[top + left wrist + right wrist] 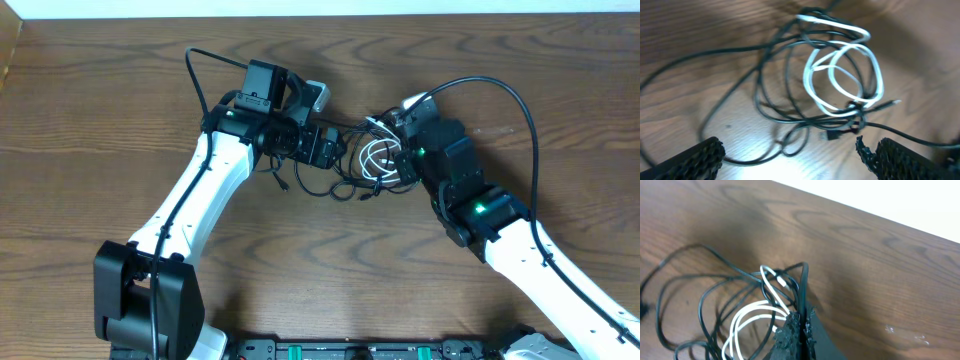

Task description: Untangle cables

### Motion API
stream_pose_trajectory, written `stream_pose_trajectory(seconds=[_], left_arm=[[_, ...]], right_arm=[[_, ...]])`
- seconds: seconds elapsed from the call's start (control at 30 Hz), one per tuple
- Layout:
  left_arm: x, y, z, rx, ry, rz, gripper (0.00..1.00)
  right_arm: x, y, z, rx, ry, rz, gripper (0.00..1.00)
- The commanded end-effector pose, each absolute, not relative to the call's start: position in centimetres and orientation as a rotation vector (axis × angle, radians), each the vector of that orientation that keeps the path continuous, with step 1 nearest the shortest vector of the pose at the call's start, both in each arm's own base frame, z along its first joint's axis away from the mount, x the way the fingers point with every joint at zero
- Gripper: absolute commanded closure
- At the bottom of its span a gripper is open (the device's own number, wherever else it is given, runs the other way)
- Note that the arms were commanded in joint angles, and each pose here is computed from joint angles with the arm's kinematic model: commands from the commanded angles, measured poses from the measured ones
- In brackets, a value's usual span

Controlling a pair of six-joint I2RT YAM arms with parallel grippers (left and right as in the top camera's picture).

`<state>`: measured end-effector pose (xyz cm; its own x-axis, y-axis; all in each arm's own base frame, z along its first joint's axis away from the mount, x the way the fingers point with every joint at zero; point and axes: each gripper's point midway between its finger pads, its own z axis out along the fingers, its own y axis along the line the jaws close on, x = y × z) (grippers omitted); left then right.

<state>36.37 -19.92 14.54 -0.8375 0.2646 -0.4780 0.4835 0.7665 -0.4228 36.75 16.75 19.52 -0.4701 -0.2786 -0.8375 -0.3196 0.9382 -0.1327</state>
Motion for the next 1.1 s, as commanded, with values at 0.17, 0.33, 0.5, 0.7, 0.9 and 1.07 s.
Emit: stream_pose_trajectory(seconds=[0.17, 0.33, 0.5, 0.7, 0.9, 1.07], left_arm=[[35.2, -21.4, 17.0, 0.605, 2.507, -0.939, 0.02], [34.7, -21.3, 16.6, 0.598, 2.539, -0.944, 0.02], [34.0, -21.1, 16.3, 0.606, 2.567, -0.946, 0.01], [32.4, -21.7, 15.8, 0.744, 2.570, -0.935, 0.02], [32.0, -22.2, 15.7, 0.783, 2.566, -0.931, 0.02], [32.0, -22.2, 15.7, 0.784, 2.563, -0.930, 0.02]], right_arm=[[38.1, 16.7, 22.6, -0.188, 2.000, 0.184, 0.99], [39.2, 15.1, 23.4, -0.049, 1.978, 0.224, 0.99], [40.0, 13.1, 23.6, 0.072, 1.966, 0.238, 0.99], [40.6, 11.1, 23.4, 0.145, 1.968, 0.222, 0.99], [39.7, 8.3, 20.1, 0.071, 2.102, 0.010, 0.55], [38.9, 6.8, 18.7, 0.071, 2.168, -0.067, 0.28]])
